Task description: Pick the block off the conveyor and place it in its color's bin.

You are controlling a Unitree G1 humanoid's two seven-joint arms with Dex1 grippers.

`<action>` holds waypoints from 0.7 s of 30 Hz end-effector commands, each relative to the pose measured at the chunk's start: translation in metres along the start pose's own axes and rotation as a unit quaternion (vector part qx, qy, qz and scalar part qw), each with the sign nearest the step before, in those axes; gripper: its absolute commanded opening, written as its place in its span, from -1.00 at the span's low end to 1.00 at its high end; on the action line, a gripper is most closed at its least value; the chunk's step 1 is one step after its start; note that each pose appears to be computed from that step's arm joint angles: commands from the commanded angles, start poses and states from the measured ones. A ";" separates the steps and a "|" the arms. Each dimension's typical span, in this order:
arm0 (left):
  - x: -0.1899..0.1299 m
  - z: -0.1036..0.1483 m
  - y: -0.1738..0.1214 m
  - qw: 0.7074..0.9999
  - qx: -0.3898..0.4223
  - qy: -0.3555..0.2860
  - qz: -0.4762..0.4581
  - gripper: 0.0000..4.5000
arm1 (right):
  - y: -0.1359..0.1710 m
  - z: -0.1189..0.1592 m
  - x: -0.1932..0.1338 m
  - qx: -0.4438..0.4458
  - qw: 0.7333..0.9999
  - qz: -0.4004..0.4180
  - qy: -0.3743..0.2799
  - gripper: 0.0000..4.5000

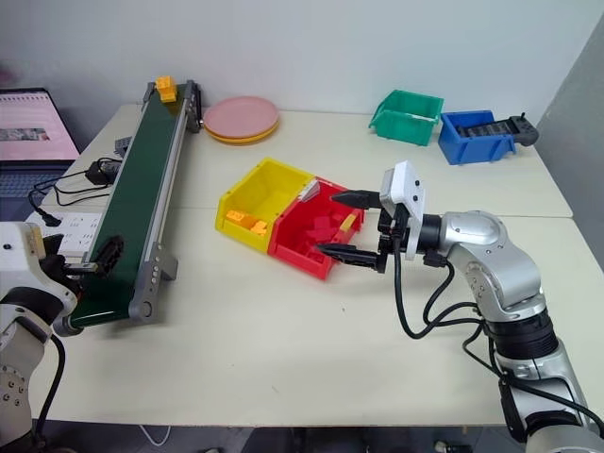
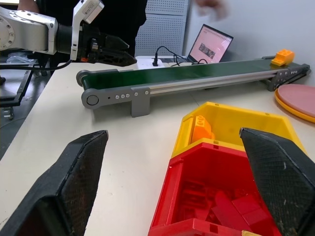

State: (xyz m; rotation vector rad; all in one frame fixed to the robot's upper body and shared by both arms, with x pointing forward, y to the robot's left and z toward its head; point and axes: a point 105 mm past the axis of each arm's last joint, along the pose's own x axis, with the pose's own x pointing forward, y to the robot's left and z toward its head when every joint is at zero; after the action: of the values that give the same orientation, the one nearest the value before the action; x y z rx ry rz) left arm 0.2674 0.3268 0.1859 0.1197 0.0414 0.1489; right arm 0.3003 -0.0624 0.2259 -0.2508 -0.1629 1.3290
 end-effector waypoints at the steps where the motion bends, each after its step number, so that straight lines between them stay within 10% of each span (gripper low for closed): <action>1: -0.007 0.021 0.005 0.999 0.011 -0.043 0.014 1.00 | 0.001 0.014 0.003 -0.024 1.000 0.013 -0.015 1.00; 21: -0.015 0.033 -0.001 0.996 0.053 -0.068 0.030 1.00 | -0.006 0.013 0.002 -0.017 0.999 0.036 -0.006 1.00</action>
State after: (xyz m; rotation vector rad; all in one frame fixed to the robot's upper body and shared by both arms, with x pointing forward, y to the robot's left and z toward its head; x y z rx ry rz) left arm 0.2576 0.3217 0.2072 0.2223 -0.0421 0.1923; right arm 0.3053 -0.0592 0.2280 -0.2511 -0.1398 1.3859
